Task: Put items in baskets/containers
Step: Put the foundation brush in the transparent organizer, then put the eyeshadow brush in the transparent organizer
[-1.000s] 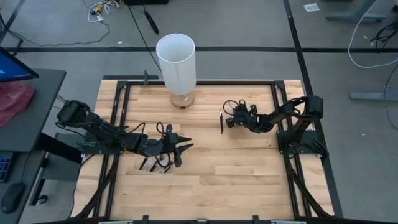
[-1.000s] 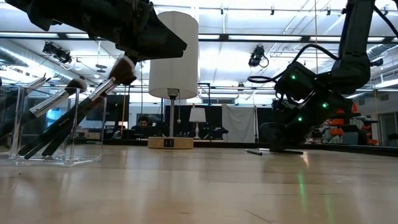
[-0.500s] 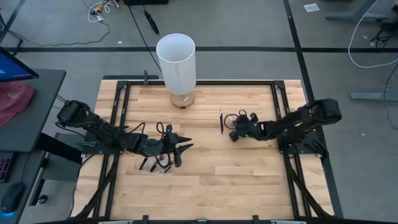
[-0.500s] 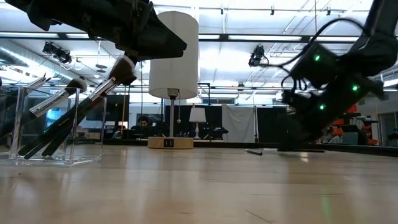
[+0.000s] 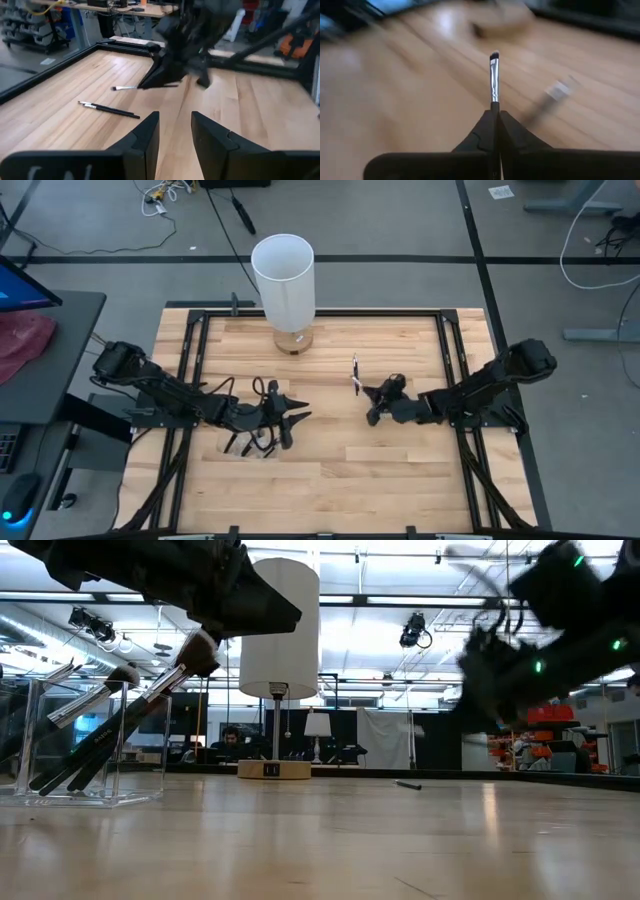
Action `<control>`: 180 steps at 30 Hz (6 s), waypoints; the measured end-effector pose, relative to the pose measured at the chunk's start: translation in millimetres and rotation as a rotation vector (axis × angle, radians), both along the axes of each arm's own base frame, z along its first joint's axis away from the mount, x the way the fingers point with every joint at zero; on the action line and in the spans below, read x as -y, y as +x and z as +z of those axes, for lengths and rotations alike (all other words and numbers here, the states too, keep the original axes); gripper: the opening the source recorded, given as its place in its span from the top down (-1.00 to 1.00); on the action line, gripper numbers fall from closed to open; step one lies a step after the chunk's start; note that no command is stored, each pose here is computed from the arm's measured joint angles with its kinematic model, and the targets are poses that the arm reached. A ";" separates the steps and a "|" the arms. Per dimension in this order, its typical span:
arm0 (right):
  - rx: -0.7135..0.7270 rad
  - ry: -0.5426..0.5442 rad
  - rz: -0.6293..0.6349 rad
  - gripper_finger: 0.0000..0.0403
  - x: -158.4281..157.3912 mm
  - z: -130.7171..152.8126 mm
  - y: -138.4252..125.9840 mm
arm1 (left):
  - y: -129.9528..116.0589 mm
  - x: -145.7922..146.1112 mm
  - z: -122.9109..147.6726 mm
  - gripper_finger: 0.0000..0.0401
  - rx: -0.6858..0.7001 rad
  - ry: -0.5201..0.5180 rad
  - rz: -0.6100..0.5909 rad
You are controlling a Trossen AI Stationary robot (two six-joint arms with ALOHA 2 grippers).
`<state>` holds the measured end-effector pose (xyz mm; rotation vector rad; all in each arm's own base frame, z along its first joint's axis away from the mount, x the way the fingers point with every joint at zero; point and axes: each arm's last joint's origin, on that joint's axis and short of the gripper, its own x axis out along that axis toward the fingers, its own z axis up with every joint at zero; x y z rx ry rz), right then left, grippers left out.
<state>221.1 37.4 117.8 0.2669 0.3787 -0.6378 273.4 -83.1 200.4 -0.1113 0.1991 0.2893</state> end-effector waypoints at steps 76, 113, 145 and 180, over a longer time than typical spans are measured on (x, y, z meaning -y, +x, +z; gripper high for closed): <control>0.438 -0.353 0.694 0.37 -110.6 96.4 46.7 | 16.9 50.6 59.0 0.93 0.458 0.246 -0.372; 0.363 -0.345 0.660 0.23 -118.4 108.6 27.5 | -107.2 61.2 38.5 0.91 -0.522 -0.211 -0.086; 0.351 -0.326 0.659 0.23 -118.4 106.7 27.7 | -93.9 42.7 39.2 0.28 -0.543 -0.283 -0.005; -0.180 0.153 -0.284 0.23 61.5 1.5 55.3 | 18.7 31.6 1.7 0.29 -0.128 0.033 0.097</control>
